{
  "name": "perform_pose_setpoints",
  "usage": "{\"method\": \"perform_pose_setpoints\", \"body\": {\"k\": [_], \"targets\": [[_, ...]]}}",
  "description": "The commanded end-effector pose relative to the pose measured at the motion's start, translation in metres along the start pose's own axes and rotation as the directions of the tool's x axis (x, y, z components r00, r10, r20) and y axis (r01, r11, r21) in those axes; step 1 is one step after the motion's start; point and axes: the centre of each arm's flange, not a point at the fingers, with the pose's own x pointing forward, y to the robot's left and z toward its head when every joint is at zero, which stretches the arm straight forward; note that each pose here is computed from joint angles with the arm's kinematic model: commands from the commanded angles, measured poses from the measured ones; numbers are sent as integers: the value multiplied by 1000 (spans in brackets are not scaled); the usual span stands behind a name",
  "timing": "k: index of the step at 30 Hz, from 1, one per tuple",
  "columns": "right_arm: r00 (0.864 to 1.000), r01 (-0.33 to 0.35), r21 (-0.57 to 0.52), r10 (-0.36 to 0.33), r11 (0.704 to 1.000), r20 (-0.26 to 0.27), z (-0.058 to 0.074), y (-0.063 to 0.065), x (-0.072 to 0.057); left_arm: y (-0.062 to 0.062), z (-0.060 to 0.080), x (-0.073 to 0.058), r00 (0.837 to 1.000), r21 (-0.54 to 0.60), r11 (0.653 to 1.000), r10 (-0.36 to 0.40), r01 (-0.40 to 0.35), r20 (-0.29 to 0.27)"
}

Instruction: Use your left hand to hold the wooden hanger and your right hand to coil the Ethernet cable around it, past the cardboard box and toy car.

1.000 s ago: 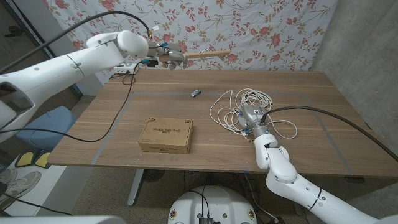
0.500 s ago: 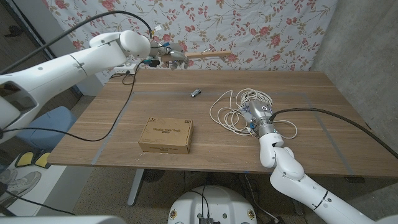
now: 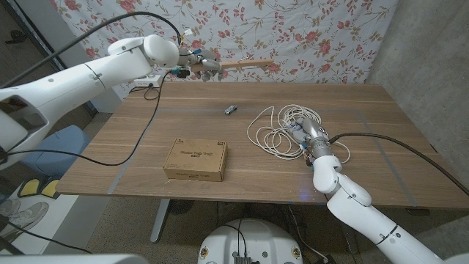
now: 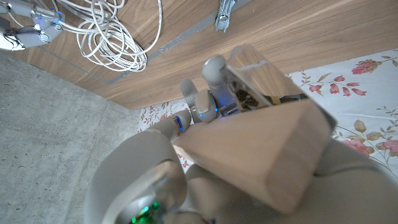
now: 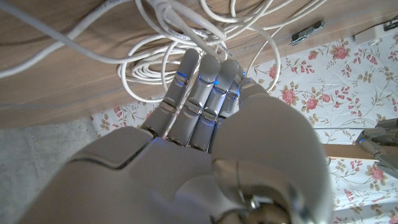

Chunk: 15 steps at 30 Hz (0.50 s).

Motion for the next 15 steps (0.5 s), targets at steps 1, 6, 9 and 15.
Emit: {"method": "perform_pose_setpoints", "body": {"k": [1, 6, 9, 15], "targets": [[993, -93, 498, 119, 862, -21, -40, -9, 14, 0, 2, 3, 1000, 3, 1000, -3, 3, -5], [982, -173, 700, 172, 693, 72, -53, -6, 20, 0, 2, 4, 1000, 1, 1000, -6, 6, -7], [976, -212, 746, 173, 631, 132, -55, -6, 22, -1, 3, 4, 1000, 0, 1000, -9, 9, -6], [967, -256, 779, 139, 573, 215, -54, -15, 25, -2, 4, 6, 1000, 2, 1000, -15, 15, -8]]}}
